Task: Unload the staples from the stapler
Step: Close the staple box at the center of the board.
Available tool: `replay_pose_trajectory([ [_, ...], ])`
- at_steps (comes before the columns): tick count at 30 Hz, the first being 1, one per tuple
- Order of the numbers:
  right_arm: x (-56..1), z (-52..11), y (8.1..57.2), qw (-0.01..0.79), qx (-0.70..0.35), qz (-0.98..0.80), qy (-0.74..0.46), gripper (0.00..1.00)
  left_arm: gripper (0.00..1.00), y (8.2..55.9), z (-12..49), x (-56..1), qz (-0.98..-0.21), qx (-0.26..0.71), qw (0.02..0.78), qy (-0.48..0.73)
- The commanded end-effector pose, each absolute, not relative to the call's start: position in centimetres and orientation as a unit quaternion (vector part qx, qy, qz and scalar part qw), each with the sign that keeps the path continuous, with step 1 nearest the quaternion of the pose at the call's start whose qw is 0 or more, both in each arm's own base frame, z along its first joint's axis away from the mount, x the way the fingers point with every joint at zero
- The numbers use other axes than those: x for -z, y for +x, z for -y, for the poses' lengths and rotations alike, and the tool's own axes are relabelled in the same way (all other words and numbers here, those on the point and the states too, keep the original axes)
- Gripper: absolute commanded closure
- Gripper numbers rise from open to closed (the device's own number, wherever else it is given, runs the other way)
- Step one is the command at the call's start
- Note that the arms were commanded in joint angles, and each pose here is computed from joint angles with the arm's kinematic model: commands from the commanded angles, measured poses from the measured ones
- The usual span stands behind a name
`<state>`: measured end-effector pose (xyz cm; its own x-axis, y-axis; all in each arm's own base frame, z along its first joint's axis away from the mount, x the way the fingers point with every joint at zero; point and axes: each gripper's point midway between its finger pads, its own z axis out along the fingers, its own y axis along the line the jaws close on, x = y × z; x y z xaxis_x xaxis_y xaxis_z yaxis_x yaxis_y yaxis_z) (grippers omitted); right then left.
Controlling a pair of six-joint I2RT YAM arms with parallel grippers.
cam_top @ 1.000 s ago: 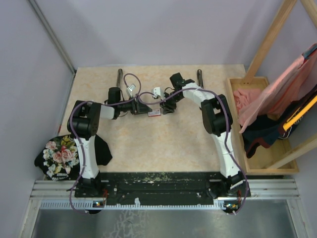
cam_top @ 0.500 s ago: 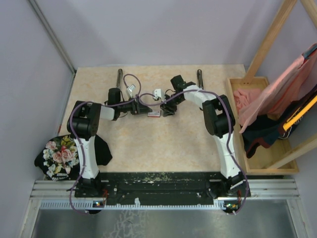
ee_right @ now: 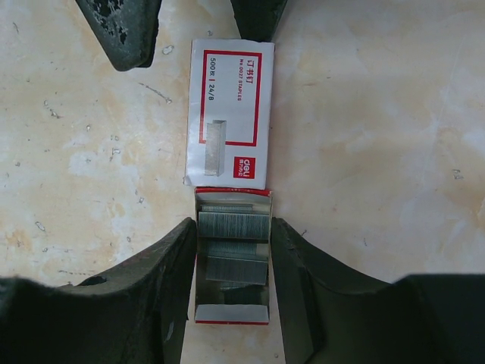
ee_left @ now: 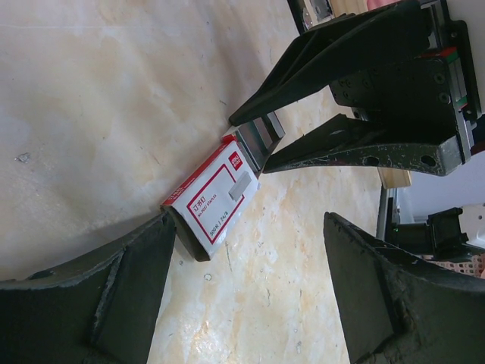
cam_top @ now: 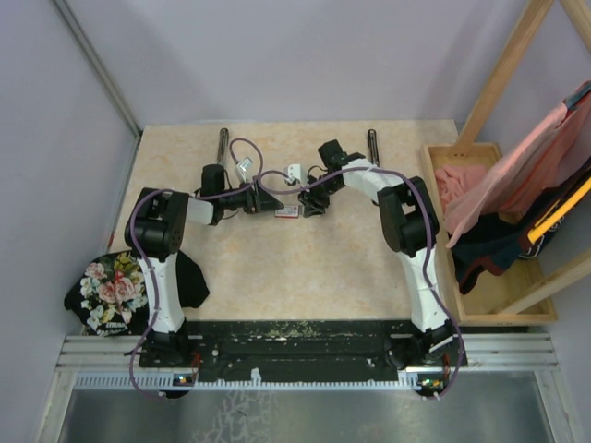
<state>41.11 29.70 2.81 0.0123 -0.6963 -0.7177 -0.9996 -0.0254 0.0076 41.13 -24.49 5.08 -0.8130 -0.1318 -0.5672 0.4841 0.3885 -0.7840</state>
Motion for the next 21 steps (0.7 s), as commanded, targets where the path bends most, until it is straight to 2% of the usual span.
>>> replay_pose_trajectory([
  [1, -4.8, -30.2, 40.6, 0.282, -0.282, -0.638, -0.659, 0.56, 0.15, 40.4, 24.3, -3.7, -0.799, 0.526, 0.275, 0.099],
  [21, -5.3, -30.1, 39.7, 0.291, -0.267, -0.653, -0.646, 0.55, 0.15, 39.9, 24.4, -3.2, -0.806, 0.516, 0.275, 0.091],
])
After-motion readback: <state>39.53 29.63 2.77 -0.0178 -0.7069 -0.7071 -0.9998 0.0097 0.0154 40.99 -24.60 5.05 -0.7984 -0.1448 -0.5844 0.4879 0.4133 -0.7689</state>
